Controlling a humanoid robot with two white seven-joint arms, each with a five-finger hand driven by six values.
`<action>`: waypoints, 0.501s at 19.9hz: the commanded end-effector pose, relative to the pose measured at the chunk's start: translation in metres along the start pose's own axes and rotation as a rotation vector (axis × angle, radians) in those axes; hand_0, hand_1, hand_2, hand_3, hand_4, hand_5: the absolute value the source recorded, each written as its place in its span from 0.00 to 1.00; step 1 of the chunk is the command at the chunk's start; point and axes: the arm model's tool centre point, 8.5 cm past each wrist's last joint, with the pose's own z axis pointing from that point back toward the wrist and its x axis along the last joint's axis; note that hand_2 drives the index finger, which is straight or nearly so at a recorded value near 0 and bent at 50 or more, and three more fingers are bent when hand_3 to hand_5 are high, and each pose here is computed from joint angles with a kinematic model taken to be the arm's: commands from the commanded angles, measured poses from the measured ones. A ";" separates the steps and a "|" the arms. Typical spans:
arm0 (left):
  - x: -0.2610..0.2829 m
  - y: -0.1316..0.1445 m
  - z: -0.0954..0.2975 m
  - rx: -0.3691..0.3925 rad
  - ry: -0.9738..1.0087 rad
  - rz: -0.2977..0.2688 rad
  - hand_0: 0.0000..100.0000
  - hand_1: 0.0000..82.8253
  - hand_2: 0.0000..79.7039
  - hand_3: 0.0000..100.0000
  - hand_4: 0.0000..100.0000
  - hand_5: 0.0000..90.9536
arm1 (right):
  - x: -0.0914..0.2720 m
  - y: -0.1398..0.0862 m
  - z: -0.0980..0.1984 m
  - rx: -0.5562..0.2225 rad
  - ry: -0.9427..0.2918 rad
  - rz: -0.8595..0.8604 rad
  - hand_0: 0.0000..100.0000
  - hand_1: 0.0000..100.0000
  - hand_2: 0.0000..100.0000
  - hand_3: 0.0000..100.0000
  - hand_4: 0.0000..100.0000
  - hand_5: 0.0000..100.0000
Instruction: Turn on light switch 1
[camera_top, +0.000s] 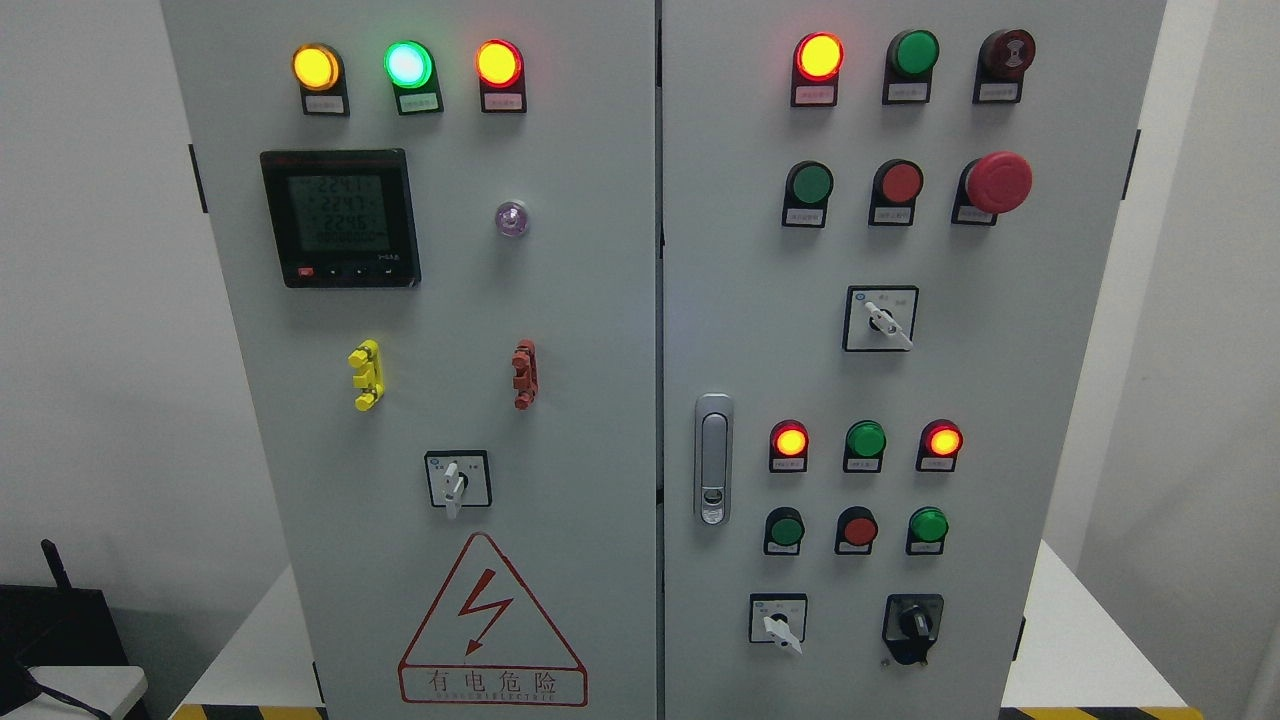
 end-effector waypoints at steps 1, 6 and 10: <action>0.146 -0.012 -0.019 -0.007 -0.413 0.071 0.48 0.00 0.17 0.33 0.44 0.16 | 0.000 0.000 0.000 0.001 -0.001 -0.018 0.12 0.39 0.00 0.00 0.00 0.00; 0.196 -0.052 -0.017 -0.082 -0.547 0.140 0.46 0.00 0.23 0.36 0.48 0.21 | 0.000 0.000 0.000 0.001 -0.001 -0.017 0.12 0.39 0.00 0.00 0.00 0.00; 0.224 -0.086 -0.013 -0.157 -0.608 0.186 0.39 0.00 0.27 0.39 0.51 0.26 | 0.000 0.000 0.000 0.001 -0.001 -0.017 0.12 0.39 0.00 0.00 0.00 0.00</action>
